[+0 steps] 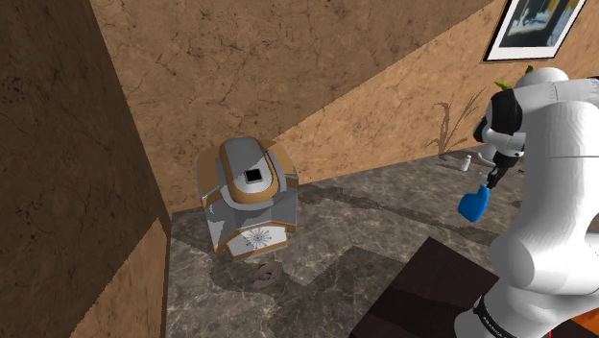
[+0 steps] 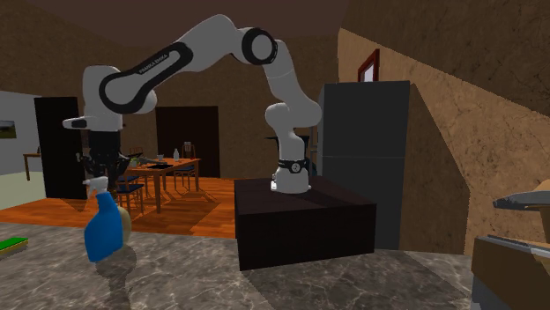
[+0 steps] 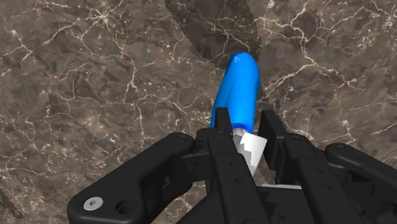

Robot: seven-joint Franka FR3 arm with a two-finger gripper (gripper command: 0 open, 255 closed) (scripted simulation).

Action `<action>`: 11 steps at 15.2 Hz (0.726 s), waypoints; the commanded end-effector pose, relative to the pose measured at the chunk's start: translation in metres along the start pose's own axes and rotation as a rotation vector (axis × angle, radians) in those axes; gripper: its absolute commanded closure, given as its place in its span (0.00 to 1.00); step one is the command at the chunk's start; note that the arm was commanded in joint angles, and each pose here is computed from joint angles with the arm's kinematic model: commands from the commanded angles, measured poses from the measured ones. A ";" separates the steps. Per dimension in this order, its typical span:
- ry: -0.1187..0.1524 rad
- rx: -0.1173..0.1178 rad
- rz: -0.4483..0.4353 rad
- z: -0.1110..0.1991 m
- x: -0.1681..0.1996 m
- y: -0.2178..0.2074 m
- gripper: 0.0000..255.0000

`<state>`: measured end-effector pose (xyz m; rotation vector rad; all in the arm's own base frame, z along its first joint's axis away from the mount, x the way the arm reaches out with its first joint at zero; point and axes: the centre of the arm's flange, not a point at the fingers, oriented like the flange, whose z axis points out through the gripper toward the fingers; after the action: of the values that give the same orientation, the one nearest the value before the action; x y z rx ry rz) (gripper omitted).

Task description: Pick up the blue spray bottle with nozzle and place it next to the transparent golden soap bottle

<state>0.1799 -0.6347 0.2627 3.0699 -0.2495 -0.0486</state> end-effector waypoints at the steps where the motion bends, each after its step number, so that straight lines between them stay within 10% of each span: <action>1: 0.000 0.000 0.000 0.011 0.000 -0.001 1.00; 11: 0.000 0.000 0.000 0.061 0.001 -0.004 1.00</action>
<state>0.1801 -0.6348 0.2063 3.0701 -0.2492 -0.0486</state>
